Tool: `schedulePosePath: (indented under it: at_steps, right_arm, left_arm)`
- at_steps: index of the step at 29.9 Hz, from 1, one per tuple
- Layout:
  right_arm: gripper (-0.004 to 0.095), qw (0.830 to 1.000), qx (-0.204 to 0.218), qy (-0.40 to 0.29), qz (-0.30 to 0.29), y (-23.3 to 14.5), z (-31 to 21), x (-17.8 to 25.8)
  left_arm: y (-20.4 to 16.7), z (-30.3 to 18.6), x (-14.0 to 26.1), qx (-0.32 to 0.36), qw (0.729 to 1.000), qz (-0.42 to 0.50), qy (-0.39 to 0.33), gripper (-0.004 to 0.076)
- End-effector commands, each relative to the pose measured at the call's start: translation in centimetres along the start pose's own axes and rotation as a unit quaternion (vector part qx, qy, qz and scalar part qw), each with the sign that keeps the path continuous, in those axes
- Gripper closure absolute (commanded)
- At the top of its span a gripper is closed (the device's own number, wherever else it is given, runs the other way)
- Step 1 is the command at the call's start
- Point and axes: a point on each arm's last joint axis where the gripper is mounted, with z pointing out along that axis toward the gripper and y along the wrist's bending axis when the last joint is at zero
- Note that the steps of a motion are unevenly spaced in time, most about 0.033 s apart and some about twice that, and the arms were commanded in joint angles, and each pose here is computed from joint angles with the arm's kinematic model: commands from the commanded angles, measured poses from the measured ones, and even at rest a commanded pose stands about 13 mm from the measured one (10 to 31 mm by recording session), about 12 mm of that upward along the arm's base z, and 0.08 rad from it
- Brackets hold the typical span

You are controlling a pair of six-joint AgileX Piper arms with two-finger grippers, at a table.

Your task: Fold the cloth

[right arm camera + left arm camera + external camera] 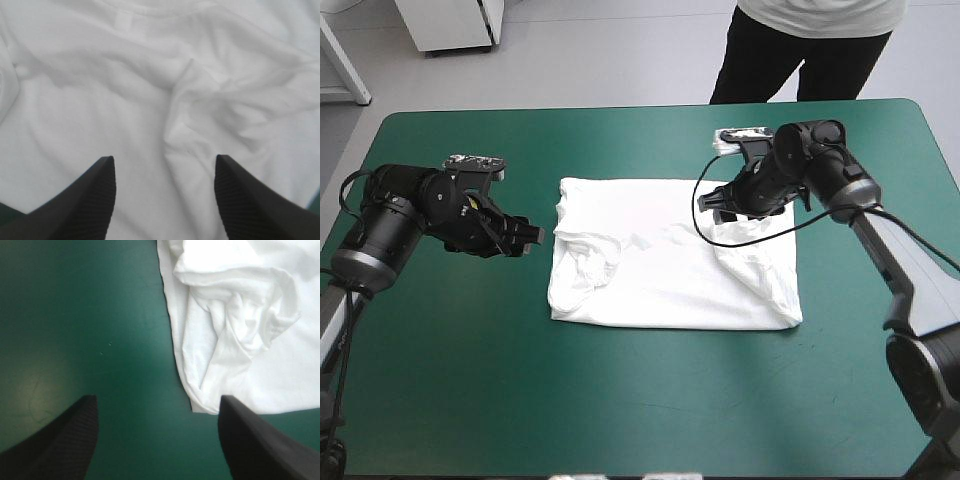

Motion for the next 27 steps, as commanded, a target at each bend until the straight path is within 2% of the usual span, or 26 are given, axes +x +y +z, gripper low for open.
schedulePosePath:
  at_steps: [1,7,13,17,27]
  right_arm:
    - [0.0368,0.998,0.042,-0.048,0.005,-0.4,-5.5,1.6]
    - [0.0368,0.996,0.06,-0.033,0.061,-2.6,-7.7,6.8]
    - [0.0368,0.991,0.074,-0.041,0.099,-4.1,-9.9,11.7]
    - [0.0368,0.99,0.079,-0.052,0.1,-4.0,-11.3,13.0]
    - [0.0369,0.99,0.09,-0.054,0.099,-4.0,-11.8,13.3]
  left_arm:
    - [-0.2,-2.9,0.2,0.013,0.998,-0.017,-0.053,0.0231]
    - [-0.9,-3.6,0.8,0.044,0.998,-0.026,-0.041,0.0231]
    - [-3.5,-3.3,1.0,0.051,0.998,-0.005,-0.038,0.0246]
    - [-4.8,-1.8,0.9,0.021,0.999,0.023,-0.016,0.0244]
    - [-5.4,4.7,-0.1,0.006,0.997,0.022,0.075,0.0244]
